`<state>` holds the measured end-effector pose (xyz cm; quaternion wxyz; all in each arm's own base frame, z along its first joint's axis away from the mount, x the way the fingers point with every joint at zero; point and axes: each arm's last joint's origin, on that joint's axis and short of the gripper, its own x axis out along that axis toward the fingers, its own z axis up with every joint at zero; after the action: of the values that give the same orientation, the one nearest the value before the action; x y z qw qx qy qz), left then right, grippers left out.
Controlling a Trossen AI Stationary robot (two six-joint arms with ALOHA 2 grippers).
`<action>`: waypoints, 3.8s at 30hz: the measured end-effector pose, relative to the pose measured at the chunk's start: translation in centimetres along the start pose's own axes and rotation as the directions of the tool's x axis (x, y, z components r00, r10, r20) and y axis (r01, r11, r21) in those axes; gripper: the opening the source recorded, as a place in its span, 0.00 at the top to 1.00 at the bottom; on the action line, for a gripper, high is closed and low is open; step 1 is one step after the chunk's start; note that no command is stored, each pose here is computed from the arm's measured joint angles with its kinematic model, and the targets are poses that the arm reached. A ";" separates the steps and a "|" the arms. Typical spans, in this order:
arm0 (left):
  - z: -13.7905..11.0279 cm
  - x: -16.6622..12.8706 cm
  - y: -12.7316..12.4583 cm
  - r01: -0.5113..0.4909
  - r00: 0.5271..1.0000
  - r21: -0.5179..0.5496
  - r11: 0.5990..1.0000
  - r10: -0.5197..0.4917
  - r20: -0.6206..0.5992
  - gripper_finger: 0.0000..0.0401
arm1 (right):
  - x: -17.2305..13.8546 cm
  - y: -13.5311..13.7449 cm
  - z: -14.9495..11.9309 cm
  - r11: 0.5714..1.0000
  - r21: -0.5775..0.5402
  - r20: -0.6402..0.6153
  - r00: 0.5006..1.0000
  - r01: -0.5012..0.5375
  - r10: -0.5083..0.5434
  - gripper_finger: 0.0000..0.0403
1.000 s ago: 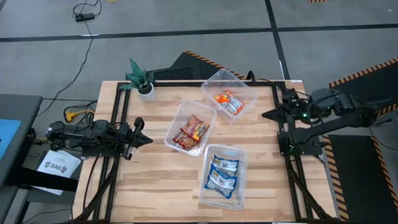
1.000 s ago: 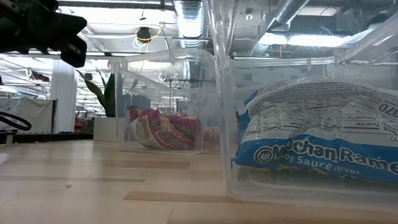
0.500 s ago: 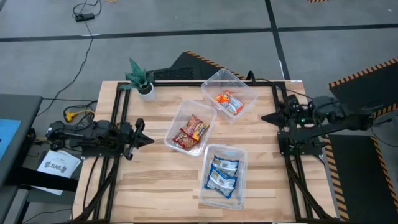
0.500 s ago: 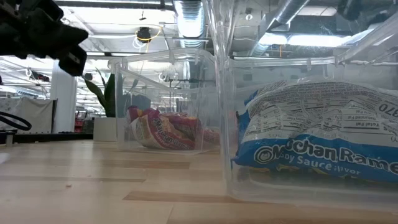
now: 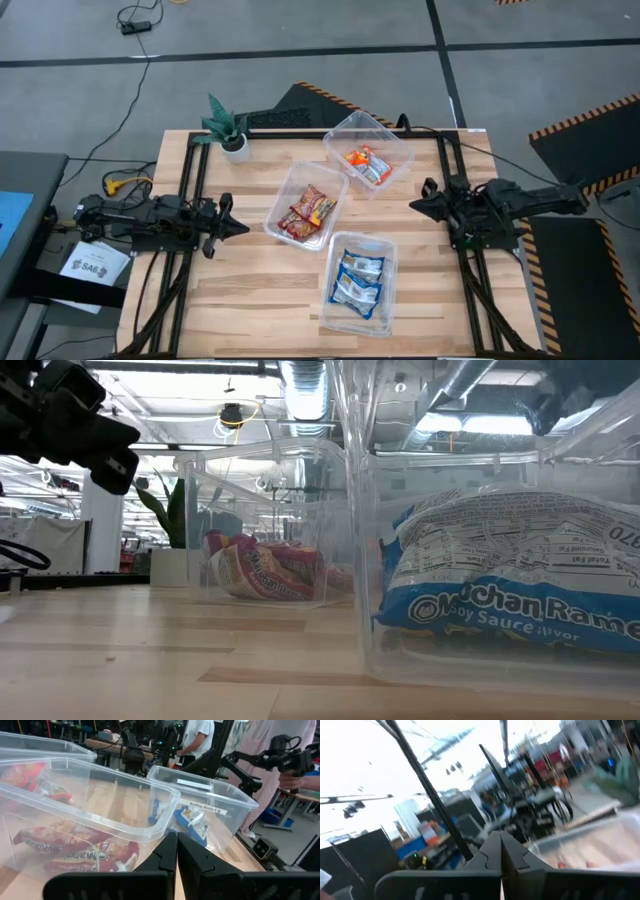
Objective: Sort Maruchan noodles
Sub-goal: Return to Home Position
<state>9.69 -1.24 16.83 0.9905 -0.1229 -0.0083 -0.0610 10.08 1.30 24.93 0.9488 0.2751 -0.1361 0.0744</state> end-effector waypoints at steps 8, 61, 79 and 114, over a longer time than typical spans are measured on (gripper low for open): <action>0.0 0.0 0.0 0.000 1.000 0.000 1.000 0.000 0.000 1.00 | -1.7 -2.0 -2.9 0.999 -0.030 0.084 0.996 -0.016 0.018 0.98; 0.0 0.0 0.0 -0.002 1.000 -0.001 1.000 0.002 0.000 1.00 | -2.7 -4.2 -6.7 0.955 -0.283 -0.260 0.951 0.088 -0.165 0.91; 0.0 0.0 0.0 -0.002 1.000 -0.002 1.000 0.002 0.000 1.00 | -2.7 -4.3 -6.7 0.955 -0.283 -0.260 0.951 0.090 -0.166 0.91; 0.0 0.0 0.0 -0.002 1.000 -0.004 1.000 0.002 0.000 1.00 | -2.7 -4.3 -6.7 0.955 -0.283 -0.260 0.951 0.090 -0.167 0.91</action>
<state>9.69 -1.24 16.82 0.9903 -0.1248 -0.0081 -0.0602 9.90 1.20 16.53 0.9897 0.1394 0.0094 0.0312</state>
